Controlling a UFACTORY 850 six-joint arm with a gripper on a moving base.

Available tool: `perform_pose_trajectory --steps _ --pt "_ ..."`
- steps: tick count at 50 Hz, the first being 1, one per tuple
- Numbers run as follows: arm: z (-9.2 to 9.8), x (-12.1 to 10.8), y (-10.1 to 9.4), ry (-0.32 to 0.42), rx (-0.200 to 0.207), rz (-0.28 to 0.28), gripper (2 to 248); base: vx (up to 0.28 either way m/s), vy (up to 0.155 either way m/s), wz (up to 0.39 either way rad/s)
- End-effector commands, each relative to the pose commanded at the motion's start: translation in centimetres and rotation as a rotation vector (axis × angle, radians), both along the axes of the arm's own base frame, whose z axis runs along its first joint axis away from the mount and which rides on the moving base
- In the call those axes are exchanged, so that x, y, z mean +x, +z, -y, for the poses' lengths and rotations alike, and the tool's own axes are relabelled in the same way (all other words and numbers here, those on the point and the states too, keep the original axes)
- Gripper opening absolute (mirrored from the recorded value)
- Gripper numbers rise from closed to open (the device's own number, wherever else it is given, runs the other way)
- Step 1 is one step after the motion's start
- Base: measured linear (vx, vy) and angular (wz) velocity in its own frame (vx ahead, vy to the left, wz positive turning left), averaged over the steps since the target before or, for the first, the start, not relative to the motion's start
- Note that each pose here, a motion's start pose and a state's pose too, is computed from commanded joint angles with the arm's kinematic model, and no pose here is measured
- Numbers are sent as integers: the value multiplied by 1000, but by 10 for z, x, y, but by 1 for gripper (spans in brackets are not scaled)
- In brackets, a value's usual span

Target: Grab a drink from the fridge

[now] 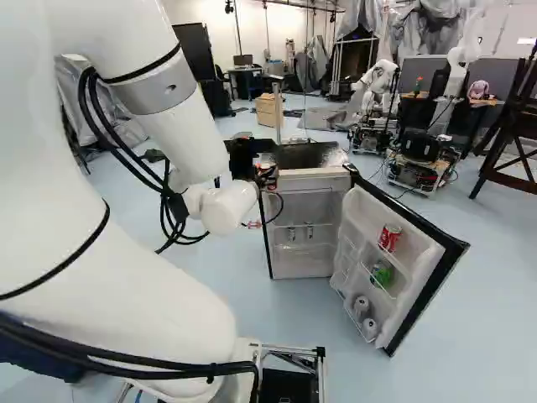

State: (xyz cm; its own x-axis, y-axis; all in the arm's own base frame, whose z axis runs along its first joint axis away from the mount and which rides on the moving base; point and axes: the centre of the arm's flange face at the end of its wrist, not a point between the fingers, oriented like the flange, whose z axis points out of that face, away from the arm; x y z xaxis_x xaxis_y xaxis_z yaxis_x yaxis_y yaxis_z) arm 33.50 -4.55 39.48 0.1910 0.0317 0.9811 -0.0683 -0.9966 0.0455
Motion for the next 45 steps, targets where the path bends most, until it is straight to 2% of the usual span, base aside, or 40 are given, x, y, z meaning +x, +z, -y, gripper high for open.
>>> perform_pose_trajectory --steps 45 --pt "3 48 29 9 -5 -45 90 0 0 0"
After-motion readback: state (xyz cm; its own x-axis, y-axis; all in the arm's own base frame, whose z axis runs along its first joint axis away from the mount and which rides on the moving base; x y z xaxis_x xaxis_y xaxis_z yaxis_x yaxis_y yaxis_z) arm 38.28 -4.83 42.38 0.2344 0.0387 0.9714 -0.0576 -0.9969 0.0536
